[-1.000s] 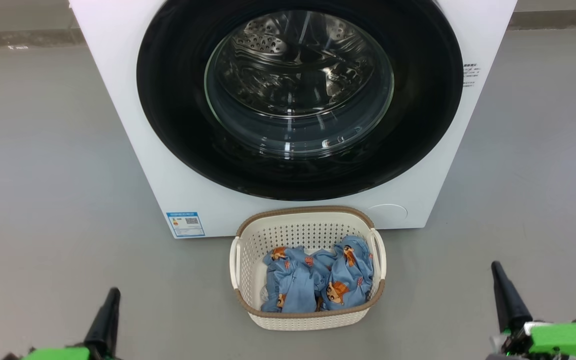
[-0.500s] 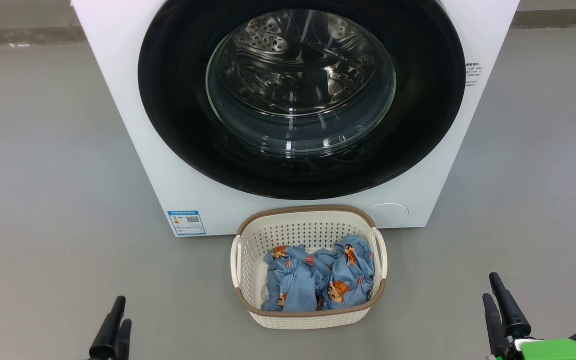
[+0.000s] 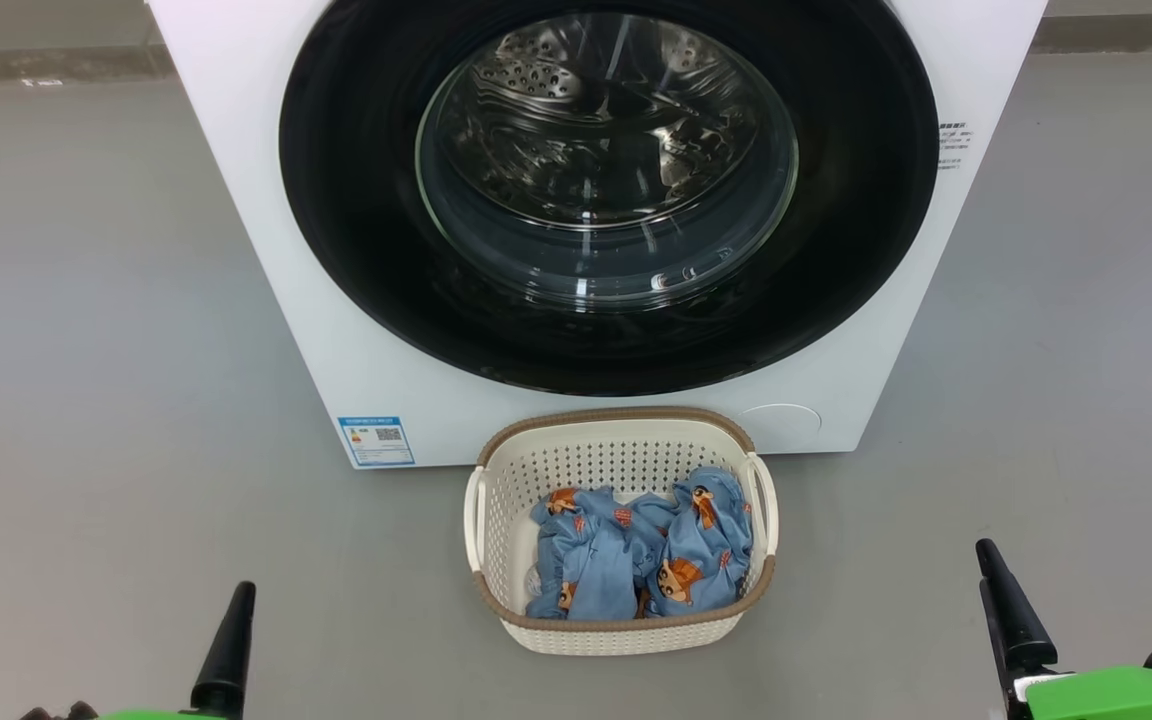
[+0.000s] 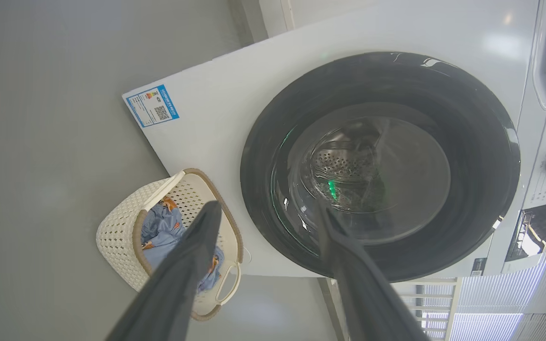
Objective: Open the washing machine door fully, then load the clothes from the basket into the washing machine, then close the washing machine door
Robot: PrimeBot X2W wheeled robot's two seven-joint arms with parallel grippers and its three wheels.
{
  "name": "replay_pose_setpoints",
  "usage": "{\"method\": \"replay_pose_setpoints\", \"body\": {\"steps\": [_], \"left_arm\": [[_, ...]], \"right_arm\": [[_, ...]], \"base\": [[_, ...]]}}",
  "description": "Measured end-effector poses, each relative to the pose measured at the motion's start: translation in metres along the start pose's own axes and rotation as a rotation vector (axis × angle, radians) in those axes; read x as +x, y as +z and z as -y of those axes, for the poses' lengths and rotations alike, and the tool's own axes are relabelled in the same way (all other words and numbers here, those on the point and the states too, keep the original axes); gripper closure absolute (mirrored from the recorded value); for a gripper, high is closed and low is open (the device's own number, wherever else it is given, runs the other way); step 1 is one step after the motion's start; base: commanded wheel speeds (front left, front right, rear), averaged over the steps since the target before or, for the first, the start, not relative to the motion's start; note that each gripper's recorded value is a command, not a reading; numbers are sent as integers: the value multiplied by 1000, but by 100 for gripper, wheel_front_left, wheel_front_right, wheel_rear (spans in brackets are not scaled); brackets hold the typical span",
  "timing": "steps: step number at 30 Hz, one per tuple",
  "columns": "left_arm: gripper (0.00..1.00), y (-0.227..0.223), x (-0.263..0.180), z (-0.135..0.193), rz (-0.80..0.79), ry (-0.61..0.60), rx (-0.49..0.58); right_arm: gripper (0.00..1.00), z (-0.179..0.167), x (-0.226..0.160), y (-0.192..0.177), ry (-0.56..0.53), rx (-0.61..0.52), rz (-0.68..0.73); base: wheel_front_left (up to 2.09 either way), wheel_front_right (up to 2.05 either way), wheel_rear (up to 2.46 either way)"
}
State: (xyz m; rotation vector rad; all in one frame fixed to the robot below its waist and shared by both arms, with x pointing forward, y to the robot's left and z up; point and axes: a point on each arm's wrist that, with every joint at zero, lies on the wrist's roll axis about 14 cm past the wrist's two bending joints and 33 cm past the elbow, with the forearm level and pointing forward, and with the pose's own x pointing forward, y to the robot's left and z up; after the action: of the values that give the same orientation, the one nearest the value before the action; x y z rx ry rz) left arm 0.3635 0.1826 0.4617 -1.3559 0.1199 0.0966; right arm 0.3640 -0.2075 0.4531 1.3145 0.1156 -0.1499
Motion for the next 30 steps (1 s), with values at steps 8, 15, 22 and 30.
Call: {"method": "replay_pose_setpoints", "body": {"steps": [8, 15, 22, 30], "left_arm": [[0, -1, 0, 2, -1, 0, 114], [0, -4, 0, 6, -4, -8, 219], [0, -4, 0, 11, 8, -21, 321], [0, -3, 0, 14, 20, -35, 420]], "right_arm": [[0, 0, 1, 0, -1, -113, -4], [0, -1, 1, -4, 3, -208, -15], [0, 0, 2, 0, 4, -306, -7], [0, 1, 2, 0, 7, -393, -3]], "base": [[0, 0, 0], [0, 0, 0], [0, 0, 0], [0, 0, 0]]}}
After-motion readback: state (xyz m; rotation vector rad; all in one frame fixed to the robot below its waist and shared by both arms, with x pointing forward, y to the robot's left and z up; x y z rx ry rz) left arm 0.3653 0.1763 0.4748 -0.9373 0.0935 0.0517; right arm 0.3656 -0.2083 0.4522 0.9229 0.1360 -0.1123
